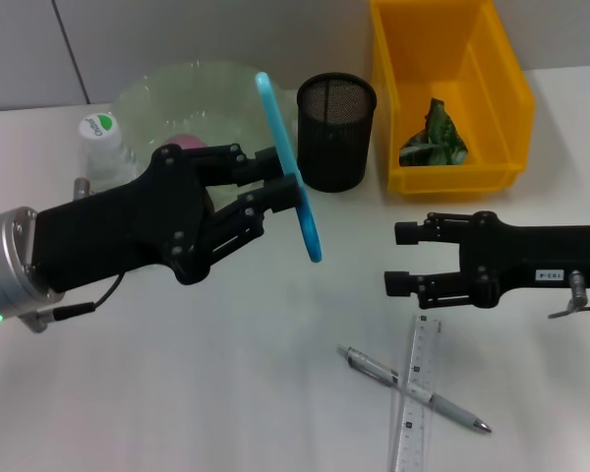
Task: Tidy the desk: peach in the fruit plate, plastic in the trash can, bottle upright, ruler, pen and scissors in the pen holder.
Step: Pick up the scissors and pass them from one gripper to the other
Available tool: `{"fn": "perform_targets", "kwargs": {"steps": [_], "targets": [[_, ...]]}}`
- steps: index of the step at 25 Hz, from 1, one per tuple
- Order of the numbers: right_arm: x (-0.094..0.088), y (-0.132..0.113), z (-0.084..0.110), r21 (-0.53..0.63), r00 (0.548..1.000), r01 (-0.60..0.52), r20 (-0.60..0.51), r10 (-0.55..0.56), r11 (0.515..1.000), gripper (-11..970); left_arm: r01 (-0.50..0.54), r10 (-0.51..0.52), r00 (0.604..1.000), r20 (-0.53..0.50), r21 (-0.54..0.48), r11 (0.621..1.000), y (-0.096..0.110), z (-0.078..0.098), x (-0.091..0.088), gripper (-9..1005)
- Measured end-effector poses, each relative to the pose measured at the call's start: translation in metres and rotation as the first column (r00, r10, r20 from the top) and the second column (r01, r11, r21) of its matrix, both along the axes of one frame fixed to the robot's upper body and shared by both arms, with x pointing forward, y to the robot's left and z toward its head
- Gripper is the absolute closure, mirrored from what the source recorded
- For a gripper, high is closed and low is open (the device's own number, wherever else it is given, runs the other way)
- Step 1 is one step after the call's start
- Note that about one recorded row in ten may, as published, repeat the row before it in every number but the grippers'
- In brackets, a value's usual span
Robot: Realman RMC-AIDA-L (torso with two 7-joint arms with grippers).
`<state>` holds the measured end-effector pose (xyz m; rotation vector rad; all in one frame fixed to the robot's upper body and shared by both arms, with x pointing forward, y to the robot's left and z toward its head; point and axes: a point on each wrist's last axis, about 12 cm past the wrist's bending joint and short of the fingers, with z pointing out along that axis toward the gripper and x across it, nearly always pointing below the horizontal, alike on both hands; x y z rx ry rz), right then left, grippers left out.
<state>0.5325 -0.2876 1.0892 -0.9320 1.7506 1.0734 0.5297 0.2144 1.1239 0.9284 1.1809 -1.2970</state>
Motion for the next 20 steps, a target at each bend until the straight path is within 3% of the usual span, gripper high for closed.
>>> {"fn": "perform_targets", "kwargs": {"steps": [5, 10, 20], "targets": [[-0.002, 0.004, -0.004, 0.001, 0.999, 0.000, 0.038, 0.000, 1.000, 143, -0.022, 0.020, 0.998, -0.053, -0.047, 0.999, -0.005, -0.009, -0.002, 756], [-0.008, 0.006, -0.010, 0.017, 0.992, 0.000, 0.124, -0.002, 1.000, 142, -0.110, 0.099, 0.990, -0.099, -0.113, 0.987, -0.008, -0.020, -0.003, 756], [-0.024, 0.026, -0.032, 0.099, 0.941, 0.052, 0.328, -0.082, 0.994, 142, -0.228, 0.194, 0.965, -0.175, -0.205, 0.952, -0.006, -0.031, -0.009, 756]]}}
